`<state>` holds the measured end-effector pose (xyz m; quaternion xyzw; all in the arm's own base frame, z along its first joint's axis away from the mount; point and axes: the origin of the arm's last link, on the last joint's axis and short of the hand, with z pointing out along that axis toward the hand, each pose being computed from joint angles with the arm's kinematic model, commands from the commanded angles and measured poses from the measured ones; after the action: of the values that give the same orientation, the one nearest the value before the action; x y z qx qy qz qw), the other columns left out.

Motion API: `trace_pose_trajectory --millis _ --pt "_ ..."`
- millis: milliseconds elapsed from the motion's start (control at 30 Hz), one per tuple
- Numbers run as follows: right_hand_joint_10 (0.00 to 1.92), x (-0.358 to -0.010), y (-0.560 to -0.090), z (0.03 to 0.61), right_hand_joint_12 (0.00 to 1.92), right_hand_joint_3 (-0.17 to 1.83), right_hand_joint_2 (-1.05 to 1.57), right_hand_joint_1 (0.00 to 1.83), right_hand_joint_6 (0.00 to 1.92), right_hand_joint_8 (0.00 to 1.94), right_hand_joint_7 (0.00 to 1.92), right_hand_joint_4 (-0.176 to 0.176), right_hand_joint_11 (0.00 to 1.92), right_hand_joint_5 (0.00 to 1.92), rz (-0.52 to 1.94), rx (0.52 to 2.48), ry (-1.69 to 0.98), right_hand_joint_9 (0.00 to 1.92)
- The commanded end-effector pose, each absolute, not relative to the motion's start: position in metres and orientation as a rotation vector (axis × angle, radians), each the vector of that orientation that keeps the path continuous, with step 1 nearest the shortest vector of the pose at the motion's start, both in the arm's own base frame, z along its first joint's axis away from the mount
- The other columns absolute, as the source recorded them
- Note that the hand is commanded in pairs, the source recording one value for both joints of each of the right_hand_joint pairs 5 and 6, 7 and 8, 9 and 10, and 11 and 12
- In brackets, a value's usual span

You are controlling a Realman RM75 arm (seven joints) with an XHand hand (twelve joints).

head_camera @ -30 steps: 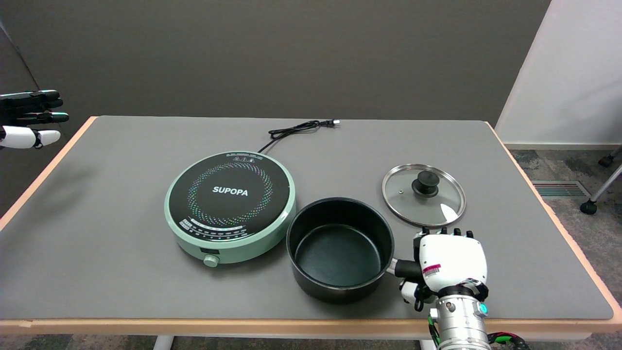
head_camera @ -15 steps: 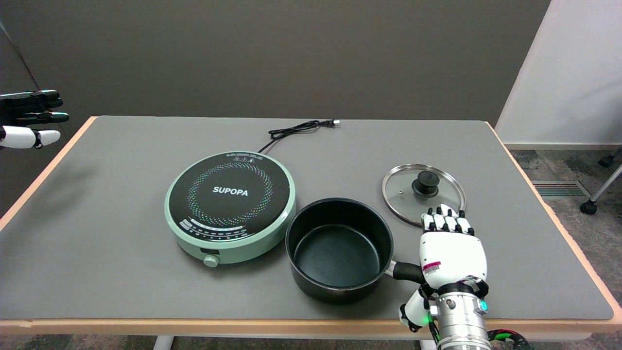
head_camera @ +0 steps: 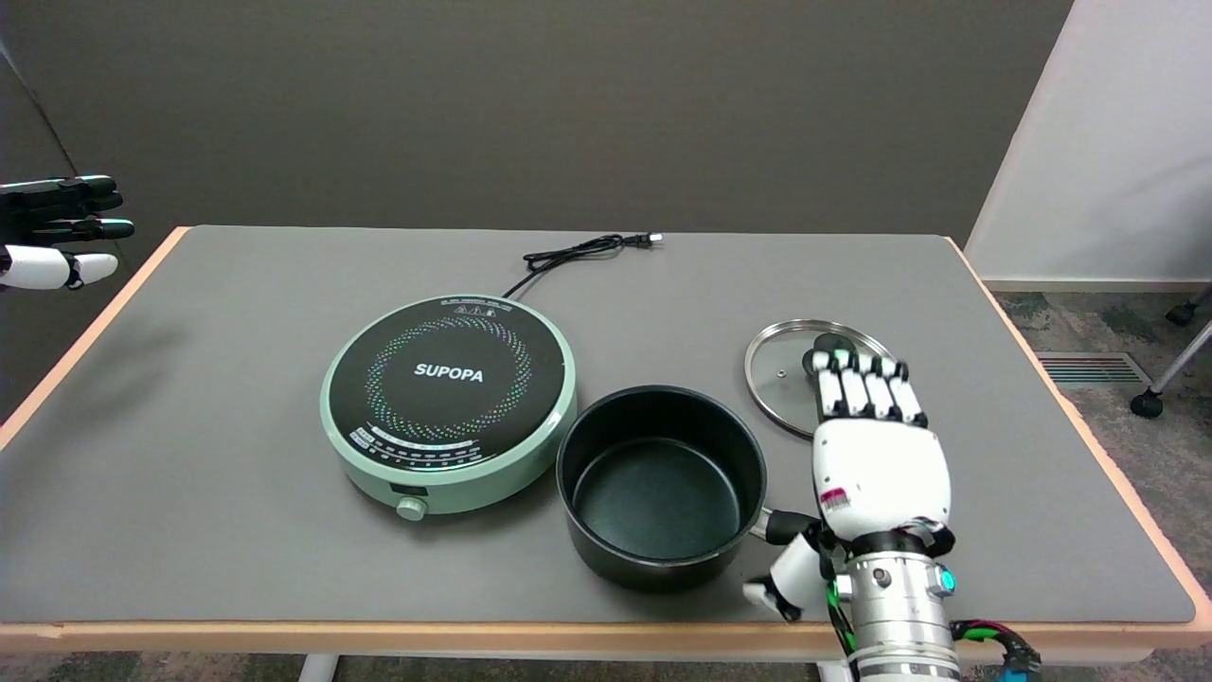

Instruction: Place the soup pot onto the table.

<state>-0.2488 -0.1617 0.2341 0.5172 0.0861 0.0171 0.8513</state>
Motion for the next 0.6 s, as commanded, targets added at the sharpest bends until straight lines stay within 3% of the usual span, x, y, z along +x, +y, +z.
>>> trace_pose_trajectory --millis 33,100,200,300,467,600 --pt "0.14 -0.178 -0.175 0.217 0.14 0.68 -0.33 0.94 0.14 0.14 0.14 -0.063 0.14 0.14 0.657 1.245 0.435 0.14" --pt "0.12 -0.176 -0.177 0.222 0.12 0.51 -0.17 0.89 0.12 0.12 0.12 -0.071 0.12 0.12 0.751 1.262 0.403 0.12" --pt "0.13 -0.175 -0.175 0.229 0.13 0.25 0.09 0.80 0.13 0.13 0.13 -0.113 0.13 0.13 0.885 1.274 0.379 0.13" --pt "0.13 -0.174 -0.174 0.238 0.13 0.17 0.21 0.73 0.13 0.13 0.13 -0.130 0.13 0.13 0.997 1.292 0.356 0.13" --pt "0.13 -0.170 -0.174 0.256 0.13 0.09 0.33 0.65 0.13 0.13 0.13 -0.130 0.13 0.13 1.145 1.310 0.358 0.13" --pt "0.15 -0.169 -0.168 0.263 0.15 -0.14 0.66 0.58 0.15 0.15 0.15 -0.149 0.15 0.15 1.280 1.302 0.392 0.15"
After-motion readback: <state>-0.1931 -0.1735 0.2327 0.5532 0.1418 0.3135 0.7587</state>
